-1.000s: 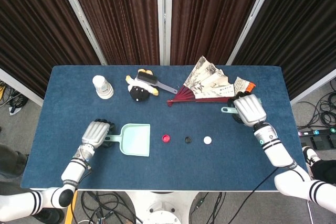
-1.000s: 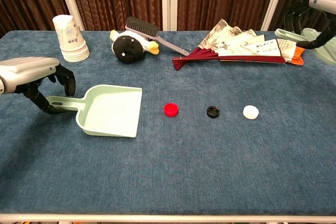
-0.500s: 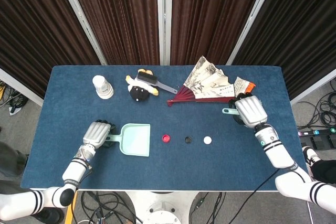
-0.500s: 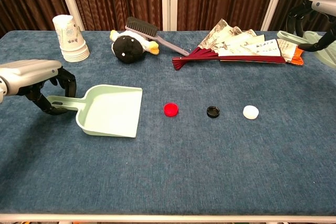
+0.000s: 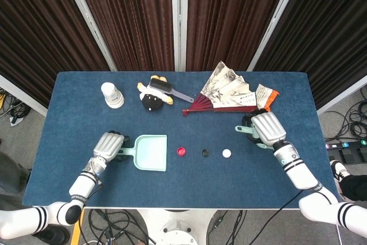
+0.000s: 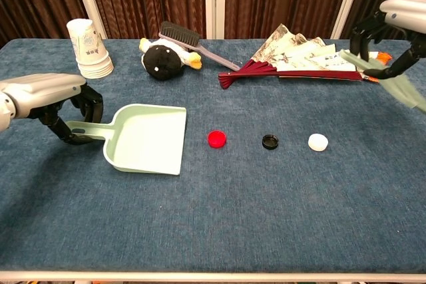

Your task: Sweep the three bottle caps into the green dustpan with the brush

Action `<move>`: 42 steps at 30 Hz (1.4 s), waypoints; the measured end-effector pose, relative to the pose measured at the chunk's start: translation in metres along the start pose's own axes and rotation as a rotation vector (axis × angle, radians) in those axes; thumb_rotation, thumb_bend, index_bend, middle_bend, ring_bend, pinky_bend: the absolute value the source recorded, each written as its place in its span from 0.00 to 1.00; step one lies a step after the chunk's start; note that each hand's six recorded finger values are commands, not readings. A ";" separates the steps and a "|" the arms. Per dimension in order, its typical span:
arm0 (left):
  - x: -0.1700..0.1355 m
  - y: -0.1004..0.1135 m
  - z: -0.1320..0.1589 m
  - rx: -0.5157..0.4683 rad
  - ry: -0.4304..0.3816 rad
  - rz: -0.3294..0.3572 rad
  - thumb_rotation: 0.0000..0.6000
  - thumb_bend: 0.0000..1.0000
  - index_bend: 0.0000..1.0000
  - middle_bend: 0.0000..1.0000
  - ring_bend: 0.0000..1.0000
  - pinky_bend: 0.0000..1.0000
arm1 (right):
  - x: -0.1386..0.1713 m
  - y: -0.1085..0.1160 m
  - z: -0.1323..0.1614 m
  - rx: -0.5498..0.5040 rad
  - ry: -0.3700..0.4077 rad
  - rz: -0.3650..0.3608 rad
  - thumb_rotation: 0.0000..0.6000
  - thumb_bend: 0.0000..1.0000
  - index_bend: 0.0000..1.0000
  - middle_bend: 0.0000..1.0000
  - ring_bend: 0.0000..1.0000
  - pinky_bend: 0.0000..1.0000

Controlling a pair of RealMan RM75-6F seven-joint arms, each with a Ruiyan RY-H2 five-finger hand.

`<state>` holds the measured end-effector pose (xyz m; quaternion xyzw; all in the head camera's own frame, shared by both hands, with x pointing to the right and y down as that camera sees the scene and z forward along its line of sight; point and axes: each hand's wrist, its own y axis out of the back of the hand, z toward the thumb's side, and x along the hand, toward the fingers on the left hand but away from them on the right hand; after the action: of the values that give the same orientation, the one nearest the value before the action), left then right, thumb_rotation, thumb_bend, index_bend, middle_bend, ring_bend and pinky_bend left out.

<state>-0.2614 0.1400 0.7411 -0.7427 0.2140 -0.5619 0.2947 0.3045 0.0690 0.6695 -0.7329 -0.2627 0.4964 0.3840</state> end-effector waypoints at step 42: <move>0.037 0.038 0.043 -0.108 -0.049 -0.205 1.00 0.34 0.57 0.55 0.38 0.28 | -0.018 -0.062 0.104 -0.256 0.274 -0.038 1.00 0.57 0.69 0.60 0.29 0.23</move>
<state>-0.2088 0.0963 0.7329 -0.7889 0.1595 -0.5586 0.2003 0.2007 0.1220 0.7082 -0.8315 -0.2828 0.3469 0.3291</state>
